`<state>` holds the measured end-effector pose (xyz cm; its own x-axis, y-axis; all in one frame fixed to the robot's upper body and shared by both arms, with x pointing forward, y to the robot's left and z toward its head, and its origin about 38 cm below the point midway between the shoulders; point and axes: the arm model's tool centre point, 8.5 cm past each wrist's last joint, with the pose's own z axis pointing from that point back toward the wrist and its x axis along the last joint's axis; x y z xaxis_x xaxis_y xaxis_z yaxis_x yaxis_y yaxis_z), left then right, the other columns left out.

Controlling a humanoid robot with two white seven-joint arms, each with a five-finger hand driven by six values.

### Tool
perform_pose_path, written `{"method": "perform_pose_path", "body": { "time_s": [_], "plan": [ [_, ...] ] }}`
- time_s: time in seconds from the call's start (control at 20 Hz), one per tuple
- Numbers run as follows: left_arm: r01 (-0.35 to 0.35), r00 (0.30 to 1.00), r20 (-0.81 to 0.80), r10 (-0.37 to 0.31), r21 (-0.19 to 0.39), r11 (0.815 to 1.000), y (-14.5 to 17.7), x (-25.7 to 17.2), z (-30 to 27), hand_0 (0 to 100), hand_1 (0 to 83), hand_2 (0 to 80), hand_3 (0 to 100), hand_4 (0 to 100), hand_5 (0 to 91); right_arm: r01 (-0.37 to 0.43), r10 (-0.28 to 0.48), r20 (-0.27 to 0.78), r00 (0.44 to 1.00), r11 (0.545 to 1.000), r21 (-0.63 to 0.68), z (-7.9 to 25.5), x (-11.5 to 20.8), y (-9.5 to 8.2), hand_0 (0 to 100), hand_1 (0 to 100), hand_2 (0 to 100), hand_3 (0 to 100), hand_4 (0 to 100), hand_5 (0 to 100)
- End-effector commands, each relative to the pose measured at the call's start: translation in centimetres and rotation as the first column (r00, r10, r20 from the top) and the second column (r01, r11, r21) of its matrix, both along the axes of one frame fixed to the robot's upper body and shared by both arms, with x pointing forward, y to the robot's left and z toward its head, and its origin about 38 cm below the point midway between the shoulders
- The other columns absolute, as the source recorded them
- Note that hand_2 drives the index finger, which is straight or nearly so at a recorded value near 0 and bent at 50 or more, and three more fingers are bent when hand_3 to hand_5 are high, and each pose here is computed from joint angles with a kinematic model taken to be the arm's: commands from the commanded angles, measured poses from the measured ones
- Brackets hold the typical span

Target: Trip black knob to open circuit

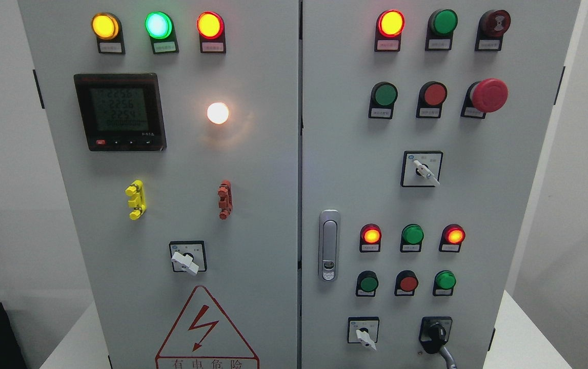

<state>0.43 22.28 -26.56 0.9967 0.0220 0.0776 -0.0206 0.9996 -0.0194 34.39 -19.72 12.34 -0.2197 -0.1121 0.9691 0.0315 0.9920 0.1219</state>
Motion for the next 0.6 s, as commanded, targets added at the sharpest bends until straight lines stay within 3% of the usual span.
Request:
{"method": "perform_pose_path", "body": {
  "time_s": [0.0,0.55],
  "plan": [
    [-0.003,1.0,0.006,0.003,-0.001,1.0,-0.09,0.2,0.0,12,38.9,0.0,0,0,0.0,-0.065,0.064,0.059,0.996,0.998,0.007,1.81,0.36,1.97,9,12,6,100,100,98],
    [-0.003,1.0,0.006,0.003,-0.001,1.0,-0.09,0.2,0.0,12,38.9,0.0,0,0,0.0,-0.068,0.067,0.064,0.996,0.998,0.009,1.89,0.38,2.08,9,12,6,100,100,98]
  ]
}}
